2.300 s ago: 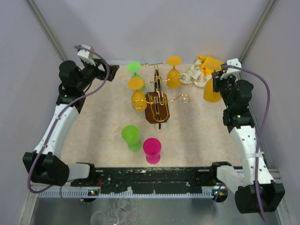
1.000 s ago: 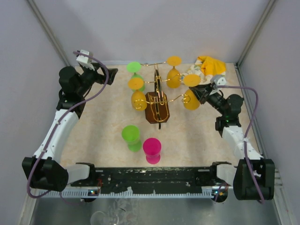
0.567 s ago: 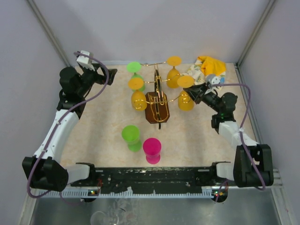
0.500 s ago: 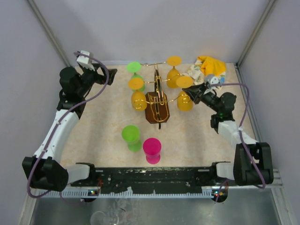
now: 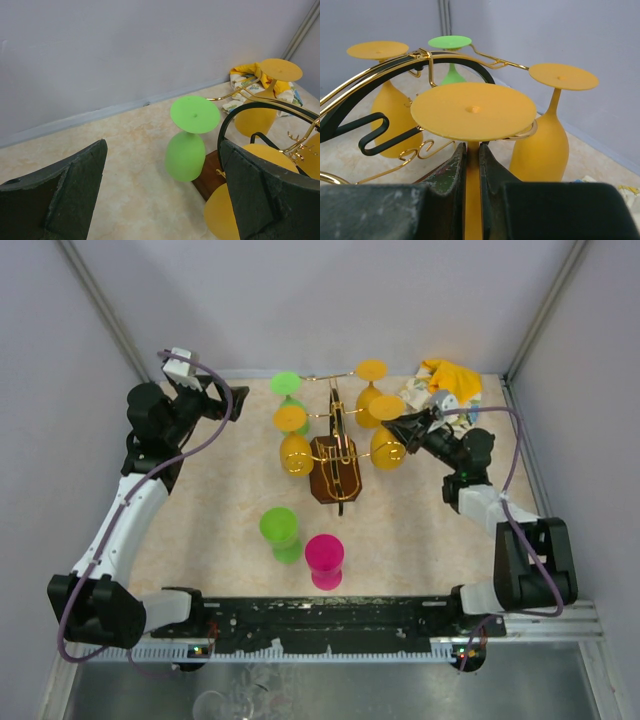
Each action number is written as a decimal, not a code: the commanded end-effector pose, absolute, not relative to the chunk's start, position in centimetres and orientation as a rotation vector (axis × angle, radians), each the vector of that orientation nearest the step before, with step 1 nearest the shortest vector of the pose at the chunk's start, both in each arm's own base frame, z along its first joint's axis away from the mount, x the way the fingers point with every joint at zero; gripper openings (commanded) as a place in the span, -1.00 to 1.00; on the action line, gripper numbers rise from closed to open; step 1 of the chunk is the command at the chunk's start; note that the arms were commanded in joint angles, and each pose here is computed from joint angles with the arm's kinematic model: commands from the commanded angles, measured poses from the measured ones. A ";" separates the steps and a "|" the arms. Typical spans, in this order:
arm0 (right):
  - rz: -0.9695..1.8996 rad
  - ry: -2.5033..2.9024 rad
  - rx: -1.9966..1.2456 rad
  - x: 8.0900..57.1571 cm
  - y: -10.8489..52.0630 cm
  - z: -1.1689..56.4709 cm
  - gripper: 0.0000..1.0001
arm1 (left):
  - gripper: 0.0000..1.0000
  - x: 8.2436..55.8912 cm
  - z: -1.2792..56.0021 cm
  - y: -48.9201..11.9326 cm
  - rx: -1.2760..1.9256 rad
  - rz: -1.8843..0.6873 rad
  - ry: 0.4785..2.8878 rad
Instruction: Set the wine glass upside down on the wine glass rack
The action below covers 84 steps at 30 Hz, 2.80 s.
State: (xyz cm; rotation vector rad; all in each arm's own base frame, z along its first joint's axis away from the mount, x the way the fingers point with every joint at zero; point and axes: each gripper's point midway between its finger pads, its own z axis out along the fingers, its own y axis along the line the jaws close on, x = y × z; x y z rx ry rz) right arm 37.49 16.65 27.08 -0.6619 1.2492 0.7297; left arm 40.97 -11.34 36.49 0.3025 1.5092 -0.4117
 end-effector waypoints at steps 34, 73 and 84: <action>0.497 1.265 -0.559 42.1 15.7 28.1 -1.00 | 0.99 40.6 37.0 -10.6 0.296 -0.371 1.492; 0.525 1.254 -0.658 37.5 16.5 26.9 -0.23 | 0.99 39.5 36.0 -10.4 0.266 -0.395 1.541; 0.383 1.349 -0.566 36.6 13.7 26.2 0.34 | 0.99 37.7 34.3 -10.2 0.222 -0.422 1.648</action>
